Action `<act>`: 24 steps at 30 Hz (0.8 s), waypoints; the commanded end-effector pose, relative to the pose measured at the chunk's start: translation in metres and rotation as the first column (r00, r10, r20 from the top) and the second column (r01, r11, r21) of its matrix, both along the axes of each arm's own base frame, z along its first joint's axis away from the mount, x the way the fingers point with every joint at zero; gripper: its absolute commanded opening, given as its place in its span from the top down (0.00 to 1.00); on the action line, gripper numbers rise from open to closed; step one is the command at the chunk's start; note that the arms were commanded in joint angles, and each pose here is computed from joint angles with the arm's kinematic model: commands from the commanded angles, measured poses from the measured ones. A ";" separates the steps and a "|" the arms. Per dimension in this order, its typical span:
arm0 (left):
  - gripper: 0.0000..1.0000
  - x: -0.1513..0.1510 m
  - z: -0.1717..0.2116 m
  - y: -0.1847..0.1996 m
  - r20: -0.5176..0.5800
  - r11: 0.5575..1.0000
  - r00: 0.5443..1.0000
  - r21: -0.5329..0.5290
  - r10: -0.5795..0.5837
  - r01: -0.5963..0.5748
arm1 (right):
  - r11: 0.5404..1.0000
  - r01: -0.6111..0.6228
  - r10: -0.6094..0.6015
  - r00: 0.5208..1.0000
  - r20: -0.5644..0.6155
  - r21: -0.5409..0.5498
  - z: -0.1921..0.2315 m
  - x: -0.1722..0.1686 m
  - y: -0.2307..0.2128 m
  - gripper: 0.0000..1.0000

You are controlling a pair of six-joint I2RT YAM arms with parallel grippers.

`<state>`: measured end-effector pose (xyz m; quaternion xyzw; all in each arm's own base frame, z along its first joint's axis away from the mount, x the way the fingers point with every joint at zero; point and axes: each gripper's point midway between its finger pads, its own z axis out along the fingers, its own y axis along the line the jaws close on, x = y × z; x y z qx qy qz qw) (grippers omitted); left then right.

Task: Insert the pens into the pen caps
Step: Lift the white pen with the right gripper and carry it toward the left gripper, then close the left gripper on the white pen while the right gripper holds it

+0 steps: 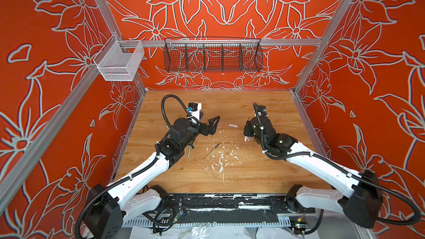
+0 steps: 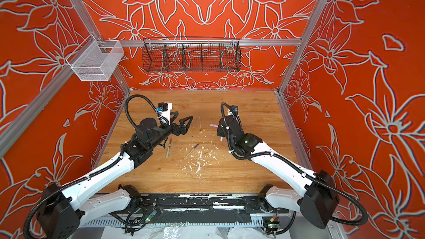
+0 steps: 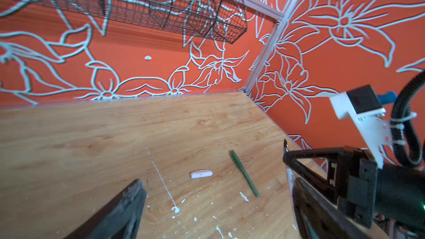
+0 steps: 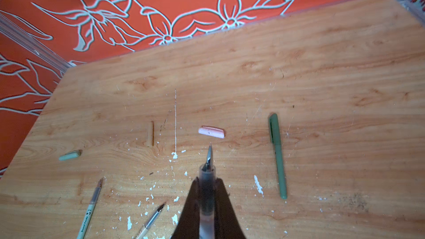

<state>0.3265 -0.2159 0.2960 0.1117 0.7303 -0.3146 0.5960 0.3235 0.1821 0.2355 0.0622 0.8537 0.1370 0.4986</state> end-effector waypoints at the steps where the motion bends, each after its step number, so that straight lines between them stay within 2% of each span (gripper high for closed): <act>1: 0.03 -0.015 0.013 -0.030 0.062 0.979 0.977 -0.016 -0.202 0.203 | 1.000 -0.017 0.019 0.993 0.115 -0.018 0.039 0.005 -0.001 0.95; 6: 0.08 -0.029 0.003 -0.056 0.031 0.924 0.924 -0.017 -0.381 0.382 | 0.997 -0.066 0.058 0.973 0.222 0.031 0.080 0.005 0.006 0.95; 12: 0.14 -0.044 0.002 -0.073 0.004 0.855 0.856 -0.030 -0.517 0.517 | 0.976 -0.197 0.166 0.948 0.270 0.093 0.109 0.001 0.031 0.95; 16: 0.20 -0.053 0.002 -0.080 0.000 0.813 0.814 -0.052 -0.580 0.579 | 0.945 -0.297 0.247 0.922 0.297 0.137 0.118 -0.006 0.053 0.95; 19: 0.29 -0.055 0.003 -0.084 -0.014 0.789 0.790 -0.066 -0.613 0.611 | 0.916 -0.377 0.320 0.893 0.316 0.137 0.124 -0.014 0.071 0.95; 24: 0.31 -0.053 0.000 -0.086 -0.034 0.785 0.785 -0.082 -0.618 0.614 | 0.881 -0.449 0.381 0.861 0.337 0.151 0.130 -0.025 0.092 0.95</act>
